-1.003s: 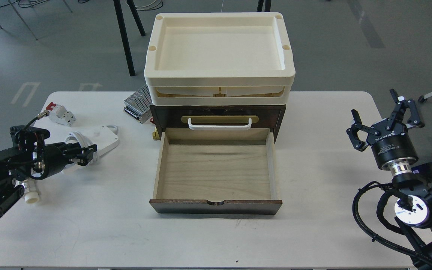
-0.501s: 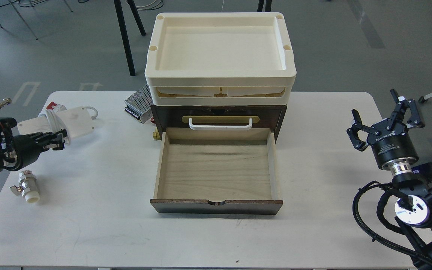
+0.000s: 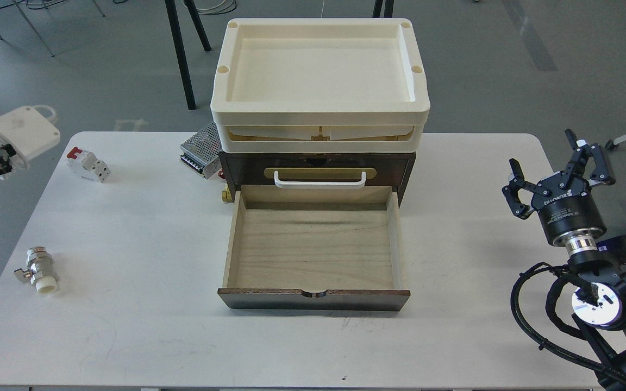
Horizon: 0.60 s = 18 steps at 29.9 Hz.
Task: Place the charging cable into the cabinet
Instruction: 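Close the left gripper on the cable and lift it off the table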
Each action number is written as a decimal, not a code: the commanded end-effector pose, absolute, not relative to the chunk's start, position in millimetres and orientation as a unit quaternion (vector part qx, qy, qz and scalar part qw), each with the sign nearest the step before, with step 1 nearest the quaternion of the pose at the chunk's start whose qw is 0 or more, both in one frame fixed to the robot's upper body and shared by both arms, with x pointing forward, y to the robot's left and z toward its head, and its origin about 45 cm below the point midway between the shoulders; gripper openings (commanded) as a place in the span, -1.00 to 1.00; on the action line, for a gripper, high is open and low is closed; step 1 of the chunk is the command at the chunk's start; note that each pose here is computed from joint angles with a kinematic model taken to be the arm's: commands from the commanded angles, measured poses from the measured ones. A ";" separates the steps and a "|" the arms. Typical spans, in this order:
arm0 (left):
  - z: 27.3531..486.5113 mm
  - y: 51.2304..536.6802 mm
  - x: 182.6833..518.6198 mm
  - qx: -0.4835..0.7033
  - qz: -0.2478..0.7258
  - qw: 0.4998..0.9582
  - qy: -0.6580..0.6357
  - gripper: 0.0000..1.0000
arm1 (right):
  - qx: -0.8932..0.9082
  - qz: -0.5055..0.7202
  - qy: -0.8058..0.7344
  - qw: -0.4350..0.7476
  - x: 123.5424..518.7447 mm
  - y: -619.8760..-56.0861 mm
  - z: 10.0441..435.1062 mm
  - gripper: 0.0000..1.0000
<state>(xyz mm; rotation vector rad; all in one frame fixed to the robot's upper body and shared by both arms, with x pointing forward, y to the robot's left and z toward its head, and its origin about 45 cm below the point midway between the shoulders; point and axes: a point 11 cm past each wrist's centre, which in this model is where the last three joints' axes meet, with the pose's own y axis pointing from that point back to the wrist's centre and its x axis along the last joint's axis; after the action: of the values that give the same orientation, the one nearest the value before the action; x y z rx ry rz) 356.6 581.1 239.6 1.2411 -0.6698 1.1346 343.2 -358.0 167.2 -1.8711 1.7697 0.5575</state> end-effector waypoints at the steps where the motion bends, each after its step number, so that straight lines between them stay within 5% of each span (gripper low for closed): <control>1: 290.5 592.2 355.4 0.496 0.537 0.613 -0.299 -0.99 | -0.687 0.205 0.651 0.250 343.1 -358.3 166.8 0.99; 8: 411.9 560.4 374.3 0.369 0.568 0.642 -0.359 -0.99 | -0.686 0.205 0.652 0.249 343.1 -358.8 166.3 0.99; 18: 528.5 444.2 384.8 0.201 0.481 0.717 -0.463 -0.99 | -0.686 0.205 0.653 0.248 343.3 -359.6 165.7 0.99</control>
<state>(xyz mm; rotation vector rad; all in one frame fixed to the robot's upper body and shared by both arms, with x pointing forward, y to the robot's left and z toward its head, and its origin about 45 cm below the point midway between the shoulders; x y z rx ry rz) 385.3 485.6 504.8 0.5272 -0.9679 1.1739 343.3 -359.6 165.6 -1.8681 1.7790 0.5589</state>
